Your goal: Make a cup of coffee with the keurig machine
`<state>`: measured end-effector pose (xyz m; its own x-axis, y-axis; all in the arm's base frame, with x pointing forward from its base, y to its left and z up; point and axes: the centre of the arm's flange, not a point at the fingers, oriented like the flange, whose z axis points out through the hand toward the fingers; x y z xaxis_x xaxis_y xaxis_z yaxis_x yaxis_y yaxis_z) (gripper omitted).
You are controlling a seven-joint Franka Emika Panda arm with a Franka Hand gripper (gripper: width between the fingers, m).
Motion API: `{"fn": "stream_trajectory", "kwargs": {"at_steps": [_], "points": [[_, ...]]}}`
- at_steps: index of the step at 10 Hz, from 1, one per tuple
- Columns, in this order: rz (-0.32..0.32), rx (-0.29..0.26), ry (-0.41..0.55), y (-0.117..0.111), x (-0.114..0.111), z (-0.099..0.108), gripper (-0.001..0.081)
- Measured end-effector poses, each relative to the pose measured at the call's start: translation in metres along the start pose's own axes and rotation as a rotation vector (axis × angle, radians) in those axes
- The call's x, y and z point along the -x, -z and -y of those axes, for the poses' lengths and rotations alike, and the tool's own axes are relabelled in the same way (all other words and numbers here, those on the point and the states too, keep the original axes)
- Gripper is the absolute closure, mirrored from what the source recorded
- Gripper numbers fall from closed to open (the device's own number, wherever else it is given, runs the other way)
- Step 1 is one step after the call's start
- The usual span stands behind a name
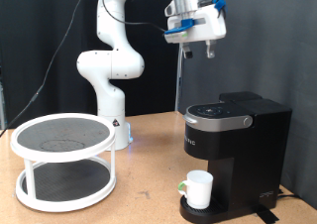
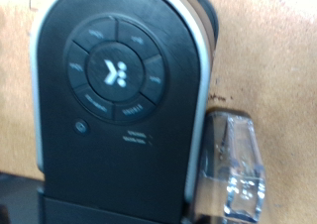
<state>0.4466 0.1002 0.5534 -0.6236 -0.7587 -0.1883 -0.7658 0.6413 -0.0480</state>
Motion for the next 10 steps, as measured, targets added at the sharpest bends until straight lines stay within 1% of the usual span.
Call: {"fn": "stream_trajectory", "kwargs": {"at_steps": [3,5,7,10], "points": [[-0.066,-0.034,-0.001,-0.005,0.02,0.027,0.0072],[-0.083,-0.051,0.014,-0.014,0.025,0.04,0.0072],[-0.089,-0.053,0.028,-0.025,0.028,0.046,0.0072],[-0.119,-0.03,0.07,-0.044,0.031,0.048,0.0072]]}}
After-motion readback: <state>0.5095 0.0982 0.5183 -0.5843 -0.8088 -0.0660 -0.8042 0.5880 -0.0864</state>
